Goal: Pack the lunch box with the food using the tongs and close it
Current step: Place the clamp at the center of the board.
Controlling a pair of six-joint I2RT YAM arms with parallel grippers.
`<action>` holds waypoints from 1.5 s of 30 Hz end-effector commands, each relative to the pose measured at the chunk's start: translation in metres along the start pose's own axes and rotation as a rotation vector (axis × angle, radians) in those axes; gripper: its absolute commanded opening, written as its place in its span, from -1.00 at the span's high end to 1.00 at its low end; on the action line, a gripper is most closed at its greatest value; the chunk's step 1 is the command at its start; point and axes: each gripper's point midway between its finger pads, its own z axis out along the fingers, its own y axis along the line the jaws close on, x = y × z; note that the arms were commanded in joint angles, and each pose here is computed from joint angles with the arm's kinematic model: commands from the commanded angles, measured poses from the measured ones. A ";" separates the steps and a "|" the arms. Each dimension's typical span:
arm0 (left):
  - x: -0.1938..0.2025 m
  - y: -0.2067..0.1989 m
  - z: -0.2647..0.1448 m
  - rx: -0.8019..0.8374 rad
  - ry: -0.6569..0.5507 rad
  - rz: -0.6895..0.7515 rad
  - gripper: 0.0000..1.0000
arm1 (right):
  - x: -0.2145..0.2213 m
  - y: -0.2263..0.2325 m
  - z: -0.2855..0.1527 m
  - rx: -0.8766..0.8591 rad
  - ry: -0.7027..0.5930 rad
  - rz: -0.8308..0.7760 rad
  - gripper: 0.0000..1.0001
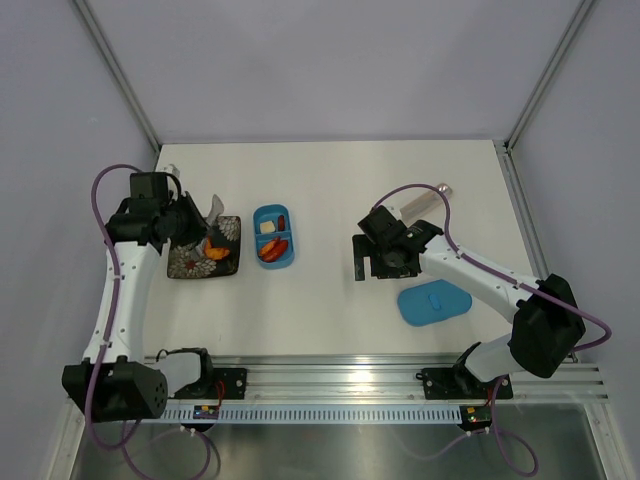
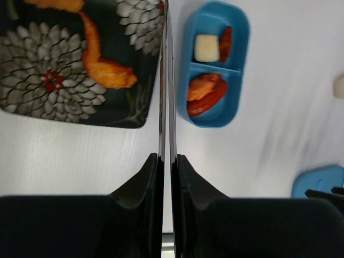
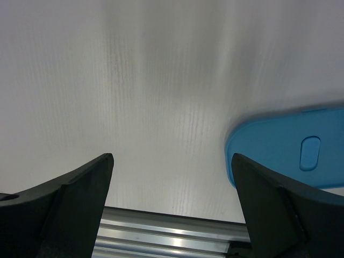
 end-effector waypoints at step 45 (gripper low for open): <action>0.154 -0.247 0.083 0.554 0.297 0.477 -0.79 | -0.011 -0.089 -0.061 0.250 -0.292 0.246 -0.99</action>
